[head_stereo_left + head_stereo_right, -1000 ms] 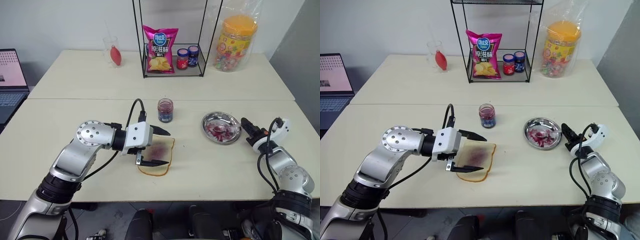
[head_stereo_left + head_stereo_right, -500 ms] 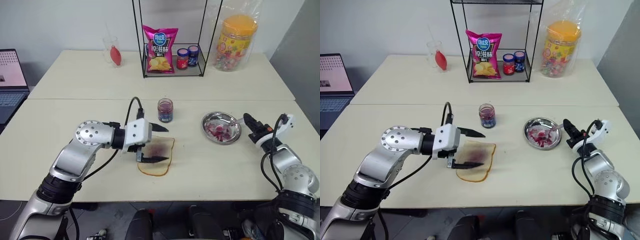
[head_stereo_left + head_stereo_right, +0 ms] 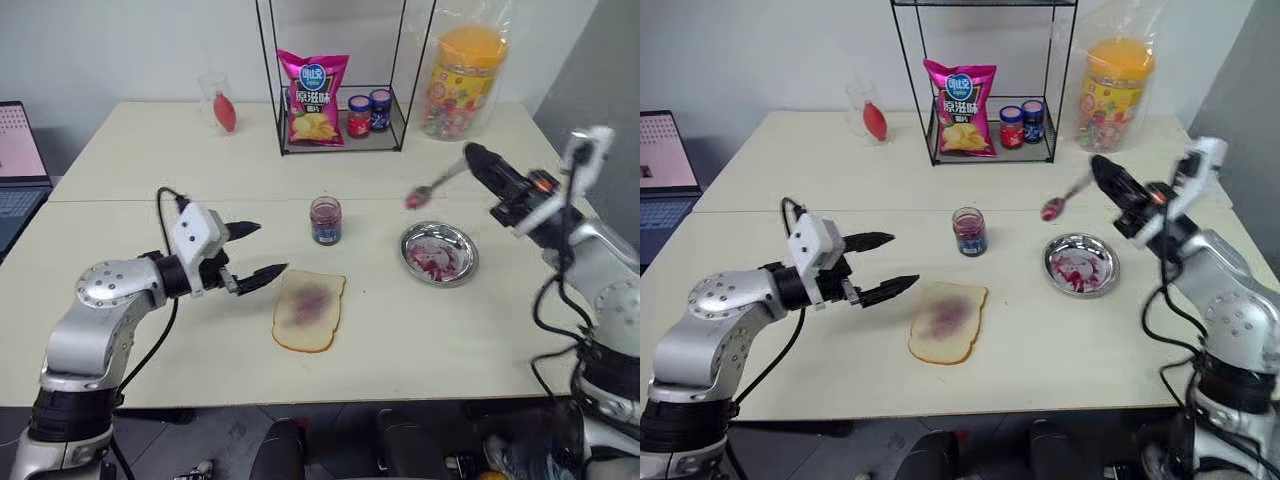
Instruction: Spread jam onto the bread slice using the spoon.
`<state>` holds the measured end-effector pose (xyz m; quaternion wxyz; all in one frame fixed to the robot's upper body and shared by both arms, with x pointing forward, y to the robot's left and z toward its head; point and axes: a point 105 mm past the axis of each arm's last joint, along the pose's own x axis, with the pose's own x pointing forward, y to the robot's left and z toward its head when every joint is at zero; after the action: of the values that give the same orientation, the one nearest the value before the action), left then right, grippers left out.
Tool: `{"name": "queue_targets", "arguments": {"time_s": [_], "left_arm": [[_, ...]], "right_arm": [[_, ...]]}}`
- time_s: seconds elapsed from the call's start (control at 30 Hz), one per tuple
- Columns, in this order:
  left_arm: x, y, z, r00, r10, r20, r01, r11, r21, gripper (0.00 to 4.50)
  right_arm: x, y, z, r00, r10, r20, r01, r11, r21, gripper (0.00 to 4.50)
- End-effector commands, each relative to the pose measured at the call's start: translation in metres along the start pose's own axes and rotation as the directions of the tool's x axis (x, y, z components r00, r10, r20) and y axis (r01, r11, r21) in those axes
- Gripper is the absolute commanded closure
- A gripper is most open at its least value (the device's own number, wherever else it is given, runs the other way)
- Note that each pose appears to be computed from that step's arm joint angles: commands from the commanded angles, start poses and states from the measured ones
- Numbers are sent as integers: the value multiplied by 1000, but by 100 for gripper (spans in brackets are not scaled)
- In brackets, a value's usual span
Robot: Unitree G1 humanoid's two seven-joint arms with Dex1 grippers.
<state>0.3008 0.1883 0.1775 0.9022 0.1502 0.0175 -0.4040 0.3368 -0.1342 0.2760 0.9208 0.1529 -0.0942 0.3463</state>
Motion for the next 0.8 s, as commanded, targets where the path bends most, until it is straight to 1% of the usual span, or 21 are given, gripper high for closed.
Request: {"name": "queue_targets", "arguments": {"time_s": [0.03, 0.17, 0.33, 0.43, 0.6, 0.8], "left_arm": [[-12, 4, 7, 997, 63, 51, -63, 998, -15, 0], [-13, -2, 3, 998, 56, 29, -56, 998, -6, 0], [-10, -7, 7, 998, 46, 33, -46, 999, 4, 0], [-7, -10, 10, 999, 36, 34, -36, 999, 16, 0], [-3, -9, 12, 999, 34, 40, -35, 999, 18, 0], [1, -8, 13, 999, 27, 42, -28, 999, 26, 0]], "right_arm": [[36, 18, 0, 997, 72, -7, -72, 994, -84, 445], [62, 21, -7, 994, 109, -28, -112, 986, -124, 445], [85, 20, -30, 987, 131, -88, -148, 962, -228, 445], [91, 21, -43, 981, 151, -120, -177, 950, -256, 445], [97, 21, -53, 978, 161, -133, -193, 940, -281, 445], [103, 29, -70, 961, 197, -194, -258, 890, -375, 445]]}}
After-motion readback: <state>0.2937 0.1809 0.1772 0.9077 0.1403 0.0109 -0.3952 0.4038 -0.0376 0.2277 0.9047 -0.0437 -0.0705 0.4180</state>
